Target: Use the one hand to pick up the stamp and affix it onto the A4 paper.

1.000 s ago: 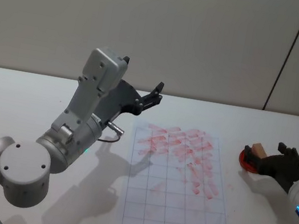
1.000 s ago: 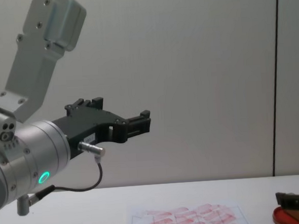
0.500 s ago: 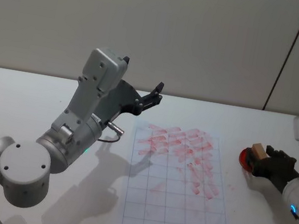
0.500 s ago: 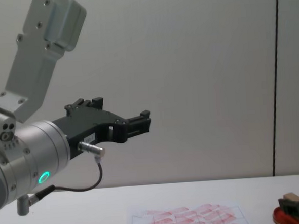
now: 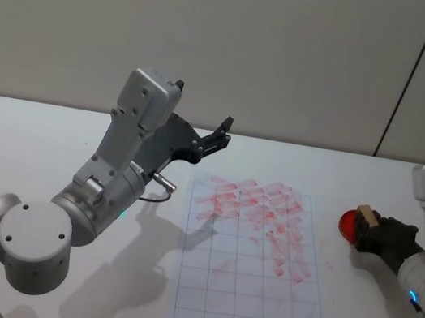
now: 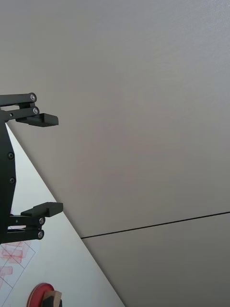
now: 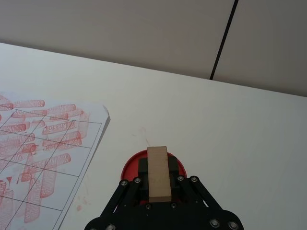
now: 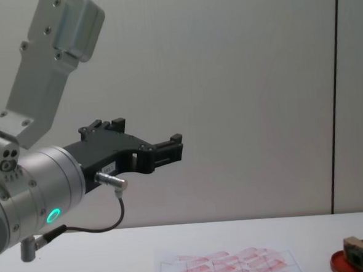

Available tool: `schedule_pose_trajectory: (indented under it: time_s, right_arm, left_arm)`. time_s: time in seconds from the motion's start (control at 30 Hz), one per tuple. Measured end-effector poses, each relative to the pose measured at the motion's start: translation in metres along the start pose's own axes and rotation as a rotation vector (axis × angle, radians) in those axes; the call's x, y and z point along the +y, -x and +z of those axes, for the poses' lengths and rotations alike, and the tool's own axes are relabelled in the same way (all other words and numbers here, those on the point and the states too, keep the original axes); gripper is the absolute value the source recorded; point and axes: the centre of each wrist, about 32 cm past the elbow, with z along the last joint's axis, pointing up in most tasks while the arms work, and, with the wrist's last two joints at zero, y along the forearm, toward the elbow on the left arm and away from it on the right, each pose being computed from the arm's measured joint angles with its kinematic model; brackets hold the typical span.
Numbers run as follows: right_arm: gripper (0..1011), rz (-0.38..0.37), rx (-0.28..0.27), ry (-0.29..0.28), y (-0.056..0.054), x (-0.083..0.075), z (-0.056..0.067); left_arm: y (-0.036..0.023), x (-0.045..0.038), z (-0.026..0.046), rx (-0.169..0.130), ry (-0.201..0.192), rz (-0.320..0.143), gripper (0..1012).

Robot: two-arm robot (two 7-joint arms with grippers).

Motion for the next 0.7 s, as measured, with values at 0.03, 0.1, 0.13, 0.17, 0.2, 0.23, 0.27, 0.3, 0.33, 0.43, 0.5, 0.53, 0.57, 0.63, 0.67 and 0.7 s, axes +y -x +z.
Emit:
schedule_pose_trajectory:
  time_s: [0.03, 0.1, 0.13, 0.17, 0.2, 0.23, 0.27, 0.3, 0.33, 0.43, 0.5, 0.53, 0.57, 0.63, 0.67, 0.7]
  right_arm:
    - [219, -0.001, 0.001, 0.002, 0.0, 0.0001, -0.0001]
    - [220, -0.005, 0.006, 0.011, 0.0, 0.0008, -0.0008]
    - [220, -0.005, 0.006, 0.011, 0.0, 0.0008, -0.0008]
    - [220, -0.007, 0.011, 0.016, 0.0, 0.0011, -0.0013]
    - [220, -0.007, 0.014, 0.018, -0.0001, 0.0012, -0.0015]
    - [220, -0.008, 0.017, 0.02, -0.0002, 0.0014, -0.0018]
    - [219, -0.009, 0.023, 0.023, -0.0005, 0.0016, -0.0021]
    - [219, -0.009, 0.023, 0.023, -0.0005, 0.0016, -0.0021]
    - [220, -0.01, 0.029, 0.027, -0.0008, 0.0018, -0.0026]
    - [219, -0.012, 0.041, 0.034, -0.0019, 0.0025, -0.0041]
    - [220, -0.013, 0.045, 0.036, -0.0022, 0.0027, -0.0043]
    - [220, -0.013, 0.046, 0.036, -0.0024, 0.0028, -0.0044]
    - [220, -0.013, 0.047, 0.036, -0.0026, 0.0028, -0.0045]
    - [220, -0.015, 0.049, 0.036, -0.003, 0.0028, -0.0046]
    - [220, -0.015, 0.05, 0.035, -0.0032, 0.0028, -0.0046]
    - [220, -0.016, 0.05, 0.034, -0.0033, 0.0028, -0.0046]
  left_arm:
    - [0.0, 0.0, 0.0, 0.0, 0.0, 0.0, 1001]
    - [0.0, 0.0, 0.0, 0.0, 0.0, 0.0, 1001]
    - [0.0, 0.0, 0.0, 0.0, 0.0, 0.0, 1001]
    - [0.0, 0.0, 0.0, 0.0, 0.0, 0.0, 1001]
    - [0.0, 0.0, 0.0, 0.0, 0.0, 0.0, 1001]
    - [0.0, 0.0, 0.0, 0.0, 0.0, 0.0, 1002]
    - [0.0, 0.0, 0.0, 0.0, 0.0, 0.0, 1001]
    - [0.0, 0.0, 0.0, 0.0, 0.0, 0.0, 1001]
    - [0.0, 0.0, 0.0, 0.0, 0.0, 0.0, 1002]
    - [0.0, 0.0, 0.0, 0.0, 0.0, 0.0, 1001]
    - [0.0, 0.0, 0.0, 0.0, 0.0, 0.0, 1001]
    - [0.0, 0.0, 0.0, 0.0, 0.0, 0.0, 1001]
    - [0.0, 0.0, 0.0, 0.0, 0.0, 0.0, 1001]
    - [0.0, 0.0, 0.0, 0.0, 0.0, 0.0, 1001]
    - [0.0, 0.0, 0.0, 0.0, 0.0, 0.0, 1001]
    - [0.0, 0.0, 0.0, 0.0, 0.0, 0.0, 1002]
